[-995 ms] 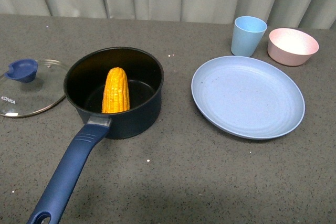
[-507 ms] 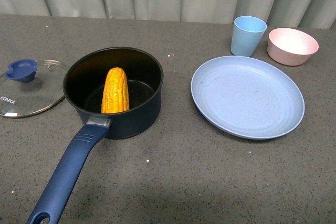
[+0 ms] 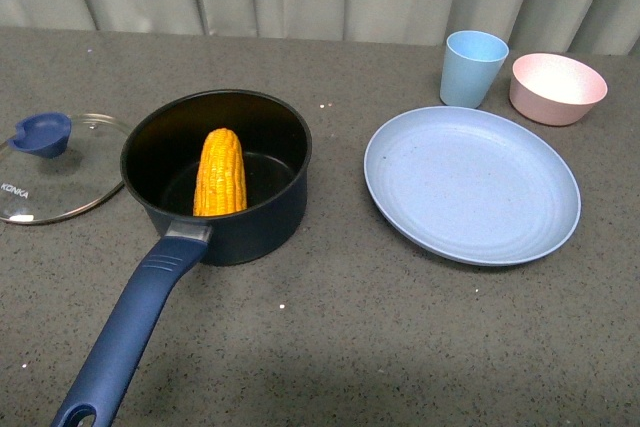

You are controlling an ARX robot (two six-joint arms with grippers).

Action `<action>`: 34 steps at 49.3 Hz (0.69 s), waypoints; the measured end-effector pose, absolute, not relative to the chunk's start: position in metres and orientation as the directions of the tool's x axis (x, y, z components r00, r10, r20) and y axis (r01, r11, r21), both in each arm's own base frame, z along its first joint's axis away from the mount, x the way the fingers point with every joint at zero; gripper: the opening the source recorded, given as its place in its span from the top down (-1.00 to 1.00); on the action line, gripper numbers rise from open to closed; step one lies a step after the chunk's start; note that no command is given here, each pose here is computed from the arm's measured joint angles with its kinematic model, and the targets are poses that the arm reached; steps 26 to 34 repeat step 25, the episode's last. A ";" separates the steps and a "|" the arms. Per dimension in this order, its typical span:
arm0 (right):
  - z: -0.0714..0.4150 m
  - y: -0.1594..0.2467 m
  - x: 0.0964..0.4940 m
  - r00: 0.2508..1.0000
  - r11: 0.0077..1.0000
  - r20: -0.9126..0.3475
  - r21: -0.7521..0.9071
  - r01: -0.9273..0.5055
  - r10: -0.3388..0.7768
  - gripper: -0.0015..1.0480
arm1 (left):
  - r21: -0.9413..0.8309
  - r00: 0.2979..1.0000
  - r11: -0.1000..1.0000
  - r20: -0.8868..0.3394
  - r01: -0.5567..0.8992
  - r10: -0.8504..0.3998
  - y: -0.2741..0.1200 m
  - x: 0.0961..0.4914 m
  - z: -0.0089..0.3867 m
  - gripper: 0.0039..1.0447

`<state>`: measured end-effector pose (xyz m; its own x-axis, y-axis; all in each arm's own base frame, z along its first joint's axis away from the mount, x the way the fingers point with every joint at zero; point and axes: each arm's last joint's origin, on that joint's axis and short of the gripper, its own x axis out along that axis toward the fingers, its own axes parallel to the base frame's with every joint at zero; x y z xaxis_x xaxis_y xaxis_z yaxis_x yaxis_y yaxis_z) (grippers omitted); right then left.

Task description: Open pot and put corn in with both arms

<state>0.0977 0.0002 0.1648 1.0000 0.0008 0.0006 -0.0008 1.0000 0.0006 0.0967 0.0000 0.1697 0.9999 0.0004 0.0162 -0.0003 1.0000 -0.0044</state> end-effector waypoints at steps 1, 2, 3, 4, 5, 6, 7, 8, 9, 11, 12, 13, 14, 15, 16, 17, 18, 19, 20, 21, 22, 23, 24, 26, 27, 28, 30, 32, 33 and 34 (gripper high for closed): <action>0.165 0.000 0.098 1.000 1.000 0.001 0.001 -0.001 0.001 -0.82 | -0.004 1.000 1.000 0.016 0.000 0.000 0.000 0.097 0.170 -0.88; 0.165 0.000 0.098 1.000 1.000 0.001 0.001 -0.001 0.001 -0.82 | -0.004 1.000 1.000 0.016 -0.001 0.001 0.000 0.097 0.170 -0.88; 0.165 0.000 0.098 1.000 1.000 0.001 0.001 -0.001 0.001 -0.82 | -0.004 1.000 1.000 0.016 -0.001 0.001 0.000 0.097 0.170 -0.88; 0.165 0.000 0.098 1.000 1.000 0.001 0.001 -0.001 0.001 -0.82 | -0.004 1.000 1.000 0.016 -0.001 0.001 0.000 0.097 0.170 -0.88; 0.165 0.000 0.098 1.000 1.000 0.001 0.001 -0.001 0.001 -0.82 | -0.004 1.000 1.000 0.016 -0.001 0.001 0.000 0.097 0.170 -0.88; 0.165 0.000 0.098 1.000 1.000 0.001 0.001 -0.001 0.001 -0.82 | -0.004 1.000 1.000 0.016 0.000 0.000 0.000 0.097 0.170 -0.88; 0.165 0.000 0.098 1.000 1.000 0.001 0.001 -0.001 0.001 -0.82 | -0.004 1.000 1.000 0.016 0.000 0.000 0.000 0.097 0.170 -0.88; 0.165 0.000 0.098 1.000 1.000 0.001 0.001 -0.001 0.001 -0.82 | -0.004 1.000 1.000 0.016 0.000 0.000 0.000 0.097 0.170 -0.88; 0.165 0.000 0.098 1.000 1.000 0.001 0.001 -0.001 0.001 -0.82 | -0.004 1.000 1.000 0.016 0.000 0.000 0.000 0.097 0.170 -0.88; 0.165 0.000 0.098 1.000 1.000 0.001 0.001 -0.001 0.001 -0.82 | -0.004 1.000 1.000 0.016 -0.001 0.001 0.000 0.097 0.170 -0.88; 0.165 0.000 0.098 1.000 1.000 0.001 0.001 -0.001 0.001 -0.82 | -0.004 1.000 1.000 0.016 -0.001 0.001 0.000 0.097 0.170 -0.88; 0.165 0.000 0.098 1.000 1.000 0.001 0.000 -0.001 0.001 -0.82 | -0.004 1.000 1.000 0.016 -0.001 0.001 0.000 0.097 0.170 -0.88; 0.165 0.000 0.098 1.000 1.000 0.001 0.001 -0.001 0.001 -0.82 | -0.004 1.000 1.000 0.016 0.000 0.000 0.000 0.097 0.170 -0.88; 0.165 0.000 0.098 1.000 1.000 0.001 0.001 -0.001 0.001 -0.82 | -0.004 1.000 1.000 0.016 0.000 0.000 0.000 0.097 0.170 -0.88; 0.165 0.000 0.098 1.000 1.000 0.001 0.001 -0.001 0.001 -0.82 | -0.004 1.000 1.000 0.016 0.000 0.000 0.000 0.097 0.170 -0.88; 0.165 0.000 0.098 1.000 1.000 0.001 0.000 -0.001 0.001 -0.82 | -0.004 1.000 1.000 0.016 0.000 0.000 0.000 0.097 0.170 -0.88; 0.165 0.000 0.098 1.000 1.000 0.001 0.001 -0.001 0.001 -0.82 | -0.004 1.000 1.000 0.016 0.000 0.000 0.000 0.097 0.170 -0.88; 0.165 0.000 0.098 1.000 1.000 0.001 0.001 -0.001 0.001 -0.82 | -0.004 1.000 1.000 0.016 -0.001 0.001 0.000 0.097 0.170 -0.88; 0.165 0.000 0.098 1.000 1.000 0.001 0.001 -0.001 0.001 -0.82 | -0.004 1.000 1.000 0.016 0.000 0.000 0.000 0.097 0.170 -0.88; 0.165 0.000 0.098 1.000 1.000 0.001 0.001 -0.001 0.001 -0.82 | -0.004 1.000 1.000 0.016 0.000 0.000 0.000 0.097 0.170 -0.88; 0.165 0.000 0.098 1.000 1.000 0.001 0.001 -0.001 0.001 -0.82 | -0.004 1.000 1.000 0.016 0.000 0.000 0.000 0.097 0.170 -0.88; 0.165 0.000 0.098 1.000 1.000 0.001 0.001 -0.001 0.001 -0.82 | -0.004 1.000 1.000 0.016 0.000 0.000 0.000 0.097 0.170 -0.88; 0.165 0.000 0.098 1.000 1.000 0.001 0.000 -0.001 0.001 -0.82 | -0.004 1.000 1.000 0.016 -0.001 0.001 0.000 0.097 0.170 -0.88; 0.165 0.000 0.098 1.000 1.000 0.001 0.000 -0.001 0.001 -0.82 | -0.004 1.000 1.000 0.016 0.000 0.000 0.000 0.097 0.170 -0.88; 0.165 0.000 0.098 1.000 1.000 0.001 0.000 -0.001 0.001 -0.82 | -0.004 1.000 1.000 0.016 0.000 0.000 0.000 0.097 0.170 -0.88; 0.165 0.000 0.098 1.000 1.000 0.001 0.000 -0.001 0.001 -0.82 | -0.004 1.000 1.000 0.016 0.000 0.000 0.000 0.097 0.170 -0.88; 0.165 0.000 0.098 1.000 1.000 0.001 0.000 -0.001 0.001 -0.82 | -0.004 1.000 1.000 0.016 0.000 0.000 0.000 0.097 0.170 -0.88; 0.165 0.000 0.098 1.000 1.000 0.001 0.000 -0.001 0.001 -0.82 | -0.004 1.000 1.000 0.016 0.000 0.000 0.000 0.097 0.170 -0.88; 0.165 0.000 0.098 1.000 1.000 0.001 0.000 -0.001 0.001 -0.82 | -0.004 1.000 1.000 0.016 0.000 0.000 0.000 0.097 0.170 -0.88; 0.165 0.000 0.098 1.000 1.000 0.001 0.000 -0.001 0.001 -0.82 | -0.004 1.000 1.000 0.016 0.000 0.000 0.000 0.097 0.170 -0.88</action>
